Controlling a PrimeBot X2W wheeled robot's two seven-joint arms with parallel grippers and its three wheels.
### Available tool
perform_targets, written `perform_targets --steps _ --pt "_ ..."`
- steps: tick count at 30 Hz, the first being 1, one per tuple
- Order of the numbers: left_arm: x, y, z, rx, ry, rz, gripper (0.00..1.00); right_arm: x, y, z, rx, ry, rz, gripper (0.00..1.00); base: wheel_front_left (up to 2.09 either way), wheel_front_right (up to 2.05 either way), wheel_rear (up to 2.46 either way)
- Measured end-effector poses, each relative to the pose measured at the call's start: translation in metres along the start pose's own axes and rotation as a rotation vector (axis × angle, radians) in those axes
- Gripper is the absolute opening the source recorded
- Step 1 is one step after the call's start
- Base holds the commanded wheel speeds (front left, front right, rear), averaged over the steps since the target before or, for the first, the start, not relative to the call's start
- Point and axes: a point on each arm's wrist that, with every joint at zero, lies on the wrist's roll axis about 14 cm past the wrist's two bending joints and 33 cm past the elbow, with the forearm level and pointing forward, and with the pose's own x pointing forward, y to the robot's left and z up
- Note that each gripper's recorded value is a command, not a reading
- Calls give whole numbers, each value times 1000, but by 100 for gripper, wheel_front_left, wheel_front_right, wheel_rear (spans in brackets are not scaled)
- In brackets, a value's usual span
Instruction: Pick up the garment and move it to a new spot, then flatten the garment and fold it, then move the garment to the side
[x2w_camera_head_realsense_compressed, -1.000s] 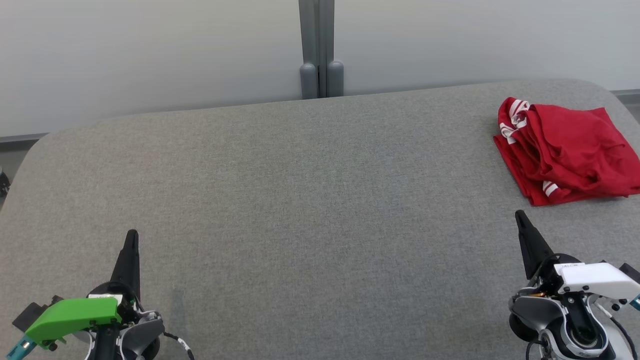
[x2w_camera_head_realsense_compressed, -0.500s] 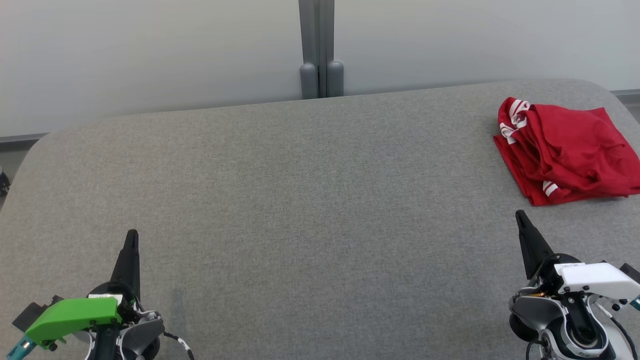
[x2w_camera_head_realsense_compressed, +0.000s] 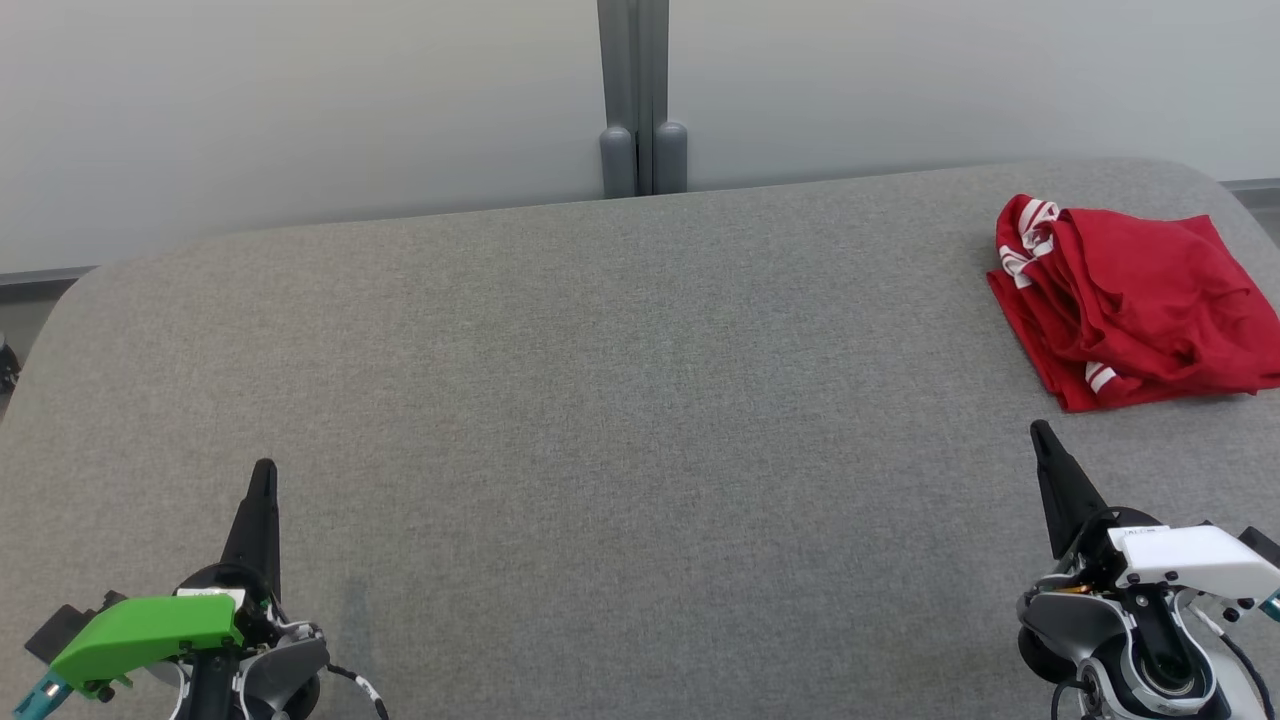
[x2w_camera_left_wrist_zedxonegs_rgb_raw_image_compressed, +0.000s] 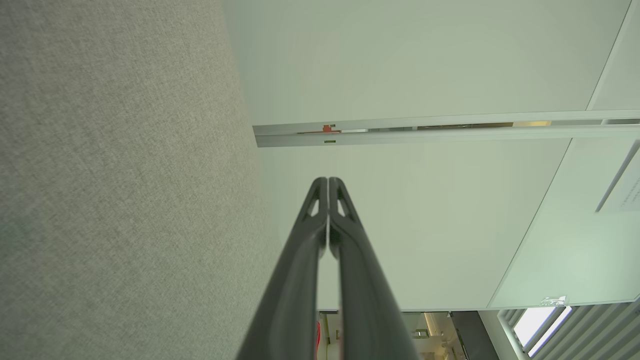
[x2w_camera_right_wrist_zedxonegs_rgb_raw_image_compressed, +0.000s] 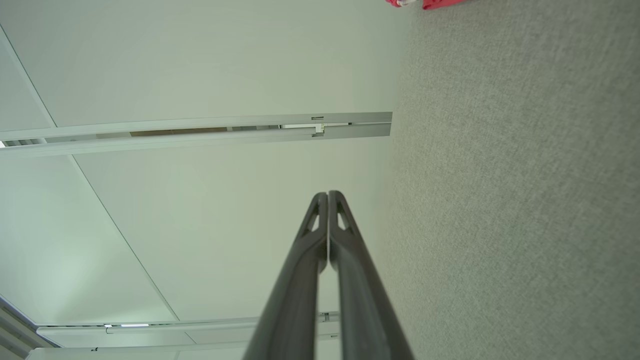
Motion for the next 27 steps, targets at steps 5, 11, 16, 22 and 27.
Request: perform_targets --steps 5,11,16,22,27 --pt "0 0 0 0 0 0 0 0 0 0 0 0 0 0 0 0 0" --pt "0 0 0 0 0 0 0 0 0 0 -2 2 0 0 0 0 0" --pt "0 0 0 0 0 0 0 0 0 0 -2 2 0 0 0 0 0" --pt "0 0 0 0 0 0 0 0 0 0 -2 1 0 0 0 0 0" --pt "0 0 0 0 0 0 0 0 0 0 -2 1 0 0 0 0 0"
